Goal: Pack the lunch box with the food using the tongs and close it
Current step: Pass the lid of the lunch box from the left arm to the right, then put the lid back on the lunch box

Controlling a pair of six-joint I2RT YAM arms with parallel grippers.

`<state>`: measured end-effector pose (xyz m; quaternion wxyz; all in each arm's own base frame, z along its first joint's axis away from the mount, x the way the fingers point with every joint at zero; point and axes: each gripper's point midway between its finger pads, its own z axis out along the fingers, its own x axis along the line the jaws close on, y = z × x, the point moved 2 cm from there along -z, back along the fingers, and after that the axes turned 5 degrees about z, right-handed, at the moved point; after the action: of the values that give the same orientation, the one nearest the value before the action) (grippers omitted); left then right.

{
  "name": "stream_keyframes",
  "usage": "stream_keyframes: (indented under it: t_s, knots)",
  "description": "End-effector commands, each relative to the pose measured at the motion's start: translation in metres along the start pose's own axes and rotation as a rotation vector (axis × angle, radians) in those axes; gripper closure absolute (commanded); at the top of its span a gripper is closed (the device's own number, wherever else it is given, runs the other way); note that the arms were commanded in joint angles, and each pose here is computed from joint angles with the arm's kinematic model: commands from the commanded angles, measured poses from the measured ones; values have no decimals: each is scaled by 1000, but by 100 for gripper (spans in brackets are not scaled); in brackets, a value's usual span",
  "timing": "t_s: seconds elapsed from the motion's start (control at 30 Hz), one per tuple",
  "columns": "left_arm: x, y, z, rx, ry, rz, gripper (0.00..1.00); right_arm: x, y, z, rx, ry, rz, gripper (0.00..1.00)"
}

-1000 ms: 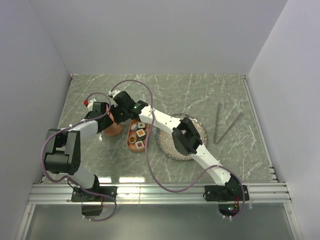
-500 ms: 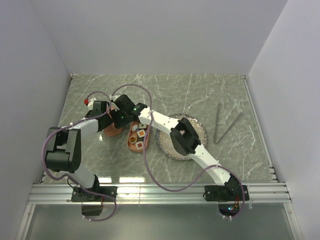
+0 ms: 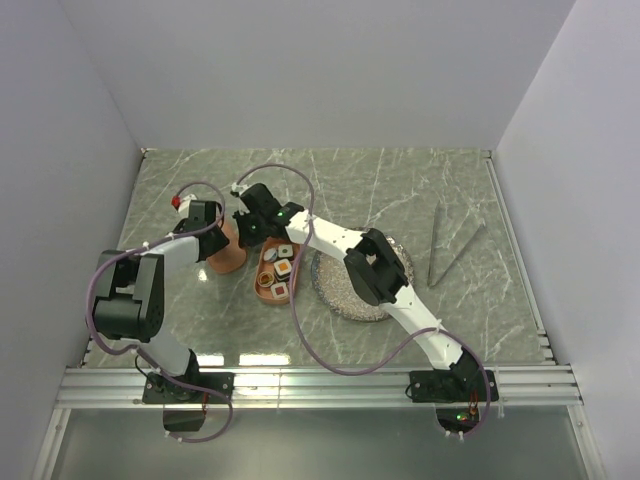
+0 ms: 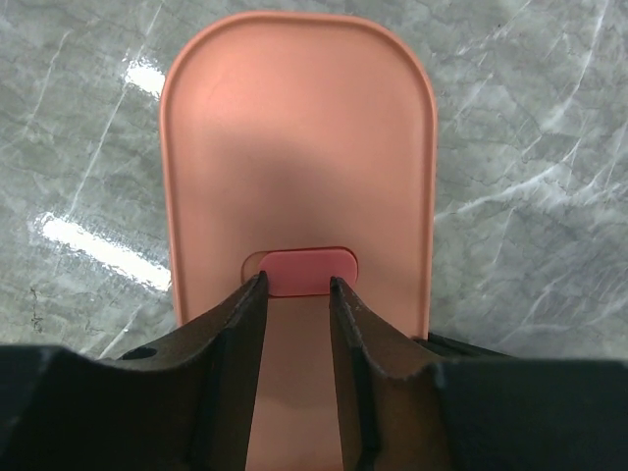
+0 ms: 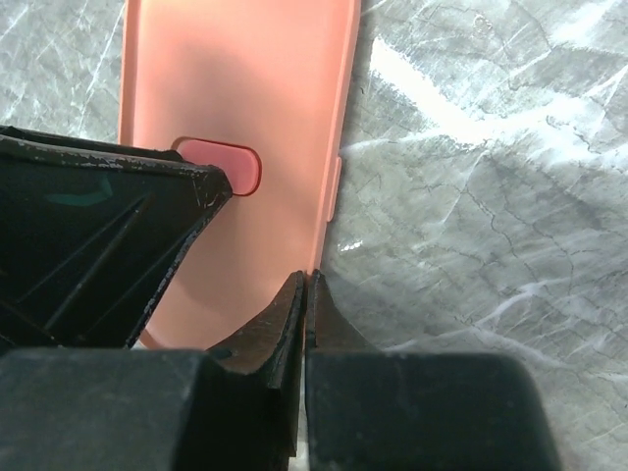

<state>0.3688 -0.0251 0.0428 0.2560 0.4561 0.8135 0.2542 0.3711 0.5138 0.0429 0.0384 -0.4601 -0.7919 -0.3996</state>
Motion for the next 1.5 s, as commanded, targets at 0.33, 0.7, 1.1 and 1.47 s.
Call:
stream_keyframes:
  t_s: [0.33, 0.7, 1.1, 1.47]
  knots:
    - [12, 28, -59, -214, -24, -61, 61, 20, 13, -37, -88, -23, -11, 100]
    - [15, 48, -103, -375, -98, -121, 60, 38, 49, -64, -211, 2, 21, 100]
    - [-2, 47, -123, -479, -224, -102, 60, 34, 80, -135, -409, -110, 55, 100]
    - [-33, 30, -119, -495, -347, -50, 59, 3, 40, -188, -466, -238, 105, 100]
